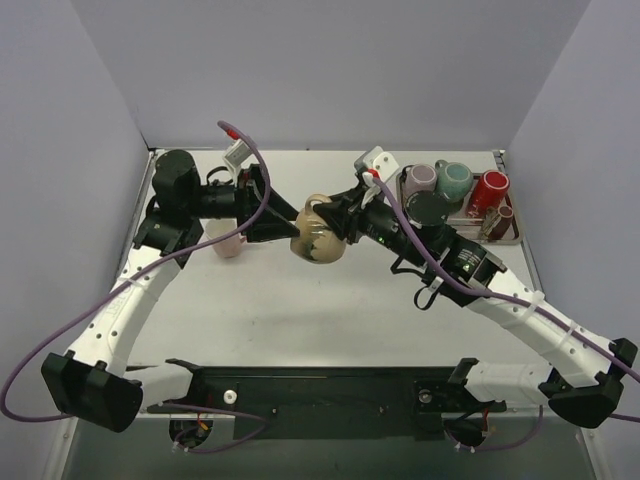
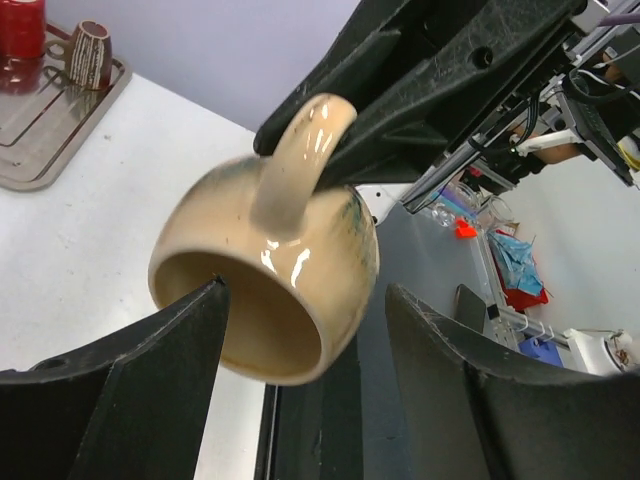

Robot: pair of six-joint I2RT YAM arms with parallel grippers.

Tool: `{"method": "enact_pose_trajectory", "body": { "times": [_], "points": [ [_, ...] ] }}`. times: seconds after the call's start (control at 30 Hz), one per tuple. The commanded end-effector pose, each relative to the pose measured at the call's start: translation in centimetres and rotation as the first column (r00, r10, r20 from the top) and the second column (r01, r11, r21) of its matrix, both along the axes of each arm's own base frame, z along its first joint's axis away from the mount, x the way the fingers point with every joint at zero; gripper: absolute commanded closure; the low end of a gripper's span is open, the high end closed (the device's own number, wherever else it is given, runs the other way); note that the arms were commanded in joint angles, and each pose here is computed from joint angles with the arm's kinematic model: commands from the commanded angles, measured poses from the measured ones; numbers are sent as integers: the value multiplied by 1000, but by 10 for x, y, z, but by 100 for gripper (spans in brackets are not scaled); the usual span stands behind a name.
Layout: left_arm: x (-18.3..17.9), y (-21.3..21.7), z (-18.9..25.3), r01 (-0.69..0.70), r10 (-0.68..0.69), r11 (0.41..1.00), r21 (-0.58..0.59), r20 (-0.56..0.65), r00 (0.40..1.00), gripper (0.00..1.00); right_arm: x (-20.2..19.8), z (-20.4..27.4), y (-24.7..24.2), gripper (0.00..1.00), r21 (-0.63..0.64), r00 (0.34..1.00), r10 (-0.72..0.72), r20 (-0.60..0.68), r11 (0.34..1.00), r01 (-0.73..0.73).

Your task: Turn the mug right side up

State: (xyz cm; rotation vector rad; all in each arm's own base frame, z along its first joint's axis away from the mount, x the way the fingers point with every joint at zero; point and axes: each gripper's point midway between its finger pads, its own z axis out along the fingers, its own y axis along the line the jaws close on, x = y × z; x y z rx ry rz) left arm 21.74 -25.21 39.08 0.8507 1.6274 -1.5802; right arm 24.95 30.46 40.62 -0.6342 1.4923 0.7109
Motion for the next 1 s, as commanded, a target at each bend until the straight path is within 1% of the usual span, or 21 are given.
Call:
{"method": "enact_pose_trajectory", "body": {
  "times": [0.0, 0.13, 0.2, 0.23, 0.27, 0.33, 0.37, 0.4, 0.43, 0.47, 0.5, 0.53, 0.57, 0.6, 0.63, 0.67, 0.7, 0.73, 0.8, 0.87, 0.97],
  "points": [
    [-16, -8, 21, 72, -69, 996, -43, 66, 995, 26, -16, 81, 3, 100, 245, 988, 29, 150, 967, -66],
    [-24, -18, 9, 109, -109, 993, -33, 28, 994, 29, -10, 78, 7, 100, 253, 989, 17, 150, 966, -55],
    [-23, -21, 4, 115, -115, 993, -31, -1, 993, 42, -8, 77, 8, 100, 252, 989, 10, 146, 967, -47],
    [-22, -22, 5, 118, -119, 992, -35, 2, 993, 54, -5, 73, 8, 100, 249, 989, -3, 145, 968, -34],
    [-22, -23, 6, 122, -122, 992, -39, -8, 992, 62, -3, 73, 7, 100, 251, 989, -9, 147, 968, -28],
    [-21, -23, 7, 120, -121, 992, -40, -11, 993, 92, 2, 63, 7, 100, 246, 990, -26, 135, 969, -8],
    [-19, -23, 8, 110, -110, 993, -40, 2, 994, 100, 5, 56, 7, 100, 233, 992, -28, 122, 972, -2],
    [-18, -22, 4, 100, -100, 995, -29, -22, 995, 100, 8, 49, 8, 100, 215, 993, -30, 114, 977, 5],
    [-10, -21, 3, 68, -67, 998, -16, 16, 998, 100, 12, 39, 5, 100, 190, 995, -43, 91, 982, 25],
    [-3, -19, -13, 10, -8, 999, 41, -53, 999, 100, 19, 29, 1, 100, 170, 995, -80, 65, 983, 68],
    [11, -18, -17, -28, 24, 997, 78, 46, 999, 100, 26, 14, -5, 90, 126, 994, -103, 33, 987, 98],
    [23, -9, -45, -130, 135, 968, 214, -5, 991, 100, 41, 6, -22, 57, 107, 981, -196, 5, 975, 195],
    [42, -7, -54, -188, 154, 940, 285, 138, 978, 100, 49, -13, -34, 45, 44, 967, -252, -40, 966, 254],
    [54, 6, -81, -285, 253, 861, 421, 130, 959, 100, 67, -22, -57, 30, 21, 928, -365, -72, 930, 367],
    [70, 10, -100, -321, 236, 809, 492, 228, 944, 100, 71, -40, -70, 21, -43, 901, -419, -108, 908, 417],
    [87, 25, -120, -404, 300, 713, 573, 272, 914, 100, 83, -63, -98, 17, -114, 835, -530, -148, 848, 518],
    [94, 27, -139, -402, 281, 672, 622, 288, 915, 100, 87, -71, -109, 13, -145, 806, -572, -153, 820, 554],
    [105, 38, -156, -434, 309, 603, 670, 306, 901, 100, 93, -89, -134, 13, -214, 736, -661, -146, 748, 629],
    [113, 46, -189, -411, 287, 506, 759, 301, 909, 100, 97, -108, -163, 13, -297, 653, -748, -113, 653, 697],
    [113, 43, -213, -361, 232, 442, 821, 284, 930, 100, 98, -124, -183, 13, -359, 596, -797, -95, 586, 726],
    [117, 42, -246, -303, 200, 363, 881, 244, 949, 100, 100, -138, -204, 13, -402, 539, -836, -99, 530, 747]
  ]
}}
